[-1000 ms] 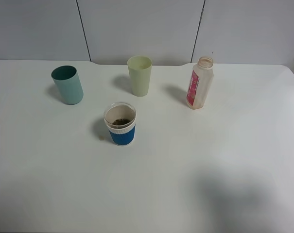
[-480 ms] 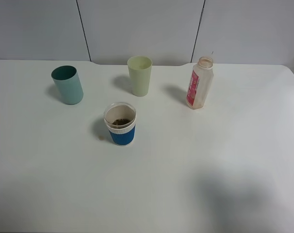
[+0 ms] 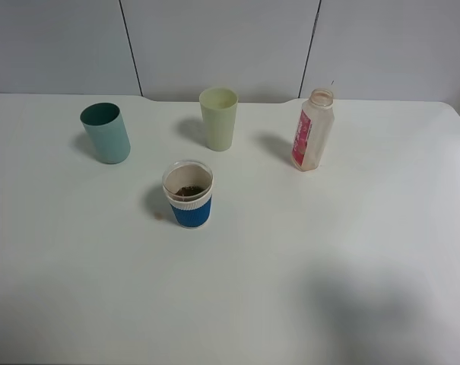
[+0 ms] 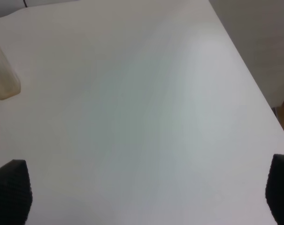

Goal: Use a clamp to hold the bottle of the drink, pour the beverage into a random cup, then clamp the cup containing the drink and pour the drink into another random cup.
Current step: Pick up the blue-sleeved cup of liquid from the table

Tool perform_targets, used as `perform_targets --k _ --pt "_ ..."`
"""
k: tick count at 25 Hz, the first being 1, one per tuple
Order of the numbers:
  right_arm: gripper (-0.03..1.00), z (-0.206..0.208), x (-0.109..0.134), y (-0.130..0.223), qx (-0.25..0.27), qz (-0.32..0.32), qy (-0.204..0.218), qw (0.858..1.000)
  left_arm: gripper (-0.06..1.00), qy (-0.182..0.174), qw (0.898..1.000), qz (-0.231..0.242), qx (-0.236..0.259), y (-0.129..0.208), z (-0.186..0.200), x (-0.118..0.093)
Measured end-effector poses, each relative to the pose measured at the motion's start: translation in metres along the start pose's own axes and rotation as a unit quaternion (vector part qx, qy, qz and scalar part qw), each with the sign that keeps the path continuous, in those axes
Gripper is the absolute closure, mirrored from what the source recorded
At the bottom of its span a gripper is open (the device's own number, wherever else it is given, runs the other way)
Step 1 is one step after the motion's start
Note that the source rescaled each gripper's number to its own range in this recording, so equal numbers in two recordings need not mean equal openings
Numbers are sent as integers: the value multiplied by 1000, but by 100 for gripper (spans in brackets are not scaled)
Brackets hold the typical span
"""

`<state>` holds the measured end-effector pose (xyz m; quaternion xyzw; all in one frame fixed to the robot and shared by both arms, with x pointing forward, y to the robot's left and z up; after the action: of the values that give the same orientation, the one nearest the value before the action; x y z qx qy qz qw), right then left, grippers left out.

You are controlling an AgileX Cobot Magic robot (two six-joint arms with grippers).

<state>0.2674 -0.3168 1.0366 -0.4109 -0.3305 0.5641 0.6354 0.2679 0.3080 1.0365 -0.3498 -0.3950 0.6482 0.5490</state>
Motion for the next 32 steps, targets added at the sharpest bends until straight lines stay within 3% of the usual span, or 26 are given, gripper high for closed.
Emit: perform_targets --k 21,27,32 --pt "-3 0 0 0 0 0 0 1000 -6 2 1000 4 -5 -1 0 -1" --pt "-3 0 0 0 0 0 0 1000 -6 26 992 18 -125 -35 10 -6" --pt "-3 0 0 0 0 0 0 1000 -6 45 986 38 -155 -55 2 -11"
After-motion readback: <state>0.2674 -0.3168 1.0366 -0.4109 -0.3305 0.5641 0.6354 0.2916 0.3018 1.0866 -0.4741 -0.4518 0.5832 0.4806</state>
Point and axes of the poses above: a point on each arm's last joint axis where the gripper is mounted, z pointing back along that axis away from the gripper, x along the wrist's bending axis when the last joint is at zero, y = z × x, the point moved 4 cm from there along -z, pointing out along that axis toward the gripper, and after that the axes turned 2 degrees about z, right-handed, at the moved point
